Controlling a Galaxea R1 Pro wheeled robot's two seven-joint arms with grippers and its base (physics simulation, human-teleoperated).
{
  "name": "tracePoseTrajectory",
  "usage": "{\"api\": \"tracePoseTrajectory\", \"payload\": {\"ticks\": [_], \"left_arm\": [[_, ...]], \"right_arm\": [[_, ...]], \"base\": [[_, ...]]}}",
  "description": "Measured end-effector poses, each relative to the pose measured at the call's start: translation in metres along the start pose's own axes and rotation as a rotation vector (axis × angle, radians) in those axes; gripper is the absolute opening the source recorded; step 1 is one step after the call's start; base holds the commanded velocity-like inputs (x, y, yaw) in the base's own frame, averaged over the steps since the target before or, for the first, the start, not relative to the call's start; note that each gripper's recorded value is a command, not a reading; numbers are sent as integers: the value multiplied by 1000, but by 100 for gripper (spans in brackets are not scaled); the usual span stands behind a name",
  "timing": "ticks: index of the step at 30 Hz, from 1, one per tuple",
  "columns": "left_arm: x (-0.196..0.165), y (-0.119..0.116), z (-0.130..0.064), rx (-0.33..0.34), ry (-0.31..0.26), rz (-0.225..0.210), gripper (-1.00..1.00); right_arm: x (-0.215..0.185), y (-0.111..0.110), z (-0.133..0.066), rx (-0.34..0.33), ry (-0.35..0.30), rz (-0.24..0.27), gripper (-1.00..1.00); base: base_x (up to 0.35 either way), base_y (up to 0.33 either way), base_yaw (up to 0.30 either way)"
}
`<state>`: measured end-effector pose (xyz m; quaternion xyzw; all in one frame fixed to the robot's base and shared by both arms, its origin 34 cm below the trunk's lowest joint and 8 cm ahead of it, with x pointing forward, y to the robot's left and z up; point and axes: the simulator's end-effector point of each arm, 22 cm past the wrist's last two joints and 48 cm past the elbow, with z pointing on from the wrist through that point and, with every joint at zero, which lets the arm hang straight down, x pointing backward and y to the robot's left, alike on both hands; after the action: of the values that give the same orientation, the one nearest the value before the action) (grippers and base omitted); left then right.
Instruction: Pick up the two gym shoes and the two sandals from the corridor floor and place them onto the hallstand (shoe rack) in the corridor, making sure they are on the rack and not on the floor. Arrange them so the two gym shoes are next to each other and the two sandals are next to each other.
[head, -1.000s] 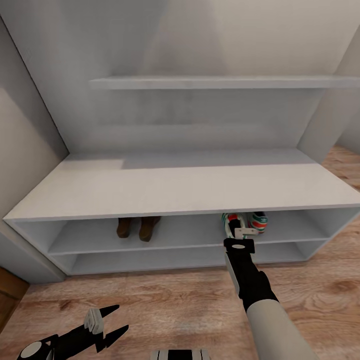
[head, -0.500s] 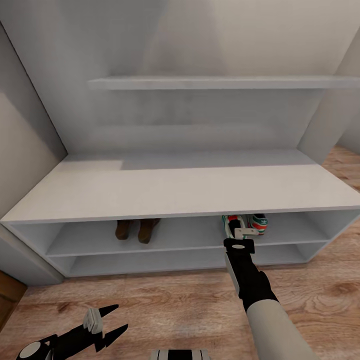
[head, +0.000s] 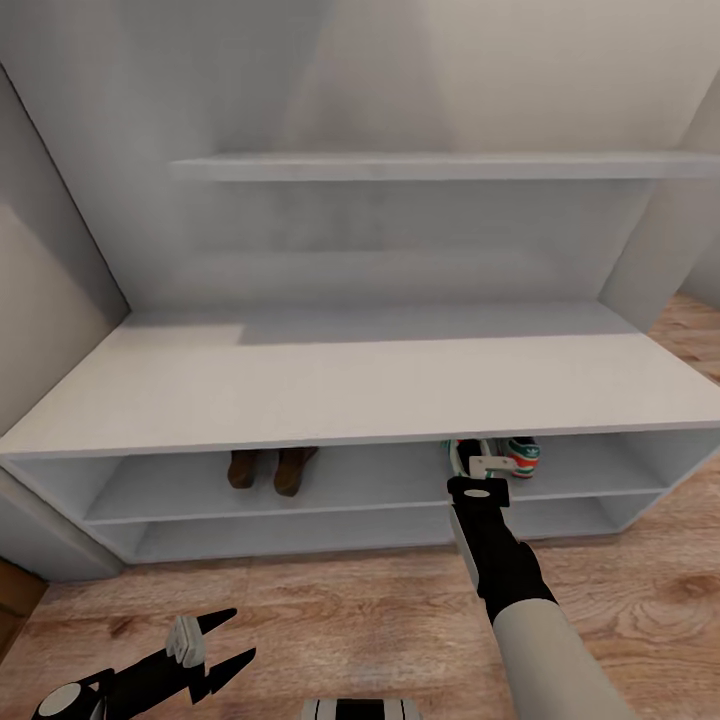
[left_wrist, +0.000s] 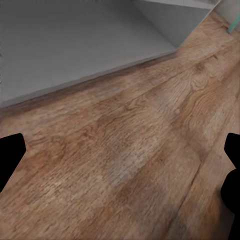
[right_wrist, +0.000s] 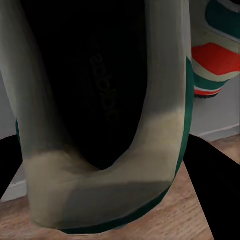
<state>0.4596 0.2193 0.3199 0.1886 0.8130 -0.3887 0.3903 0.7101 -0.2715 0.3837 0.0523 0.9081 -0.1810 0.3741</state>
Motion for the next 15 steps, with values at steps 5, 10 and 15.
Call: {"api": "tracePoseTrajectory", "payload": {"ticks": [5,10,15], "left_arm": [[0,1,0,-1,-1,0,100],[0,1,-1,-2,0,0,100],[0,1,-1,-2,0,0,100]], "right_arm": [[0,0,0,0,0,0,-100],[-1,0,0,0,-1,1,-100],[0,0,0,0,0,0,-100]], "base": [[17,0,0],[60,-29,0],[65,-29,0]]}}
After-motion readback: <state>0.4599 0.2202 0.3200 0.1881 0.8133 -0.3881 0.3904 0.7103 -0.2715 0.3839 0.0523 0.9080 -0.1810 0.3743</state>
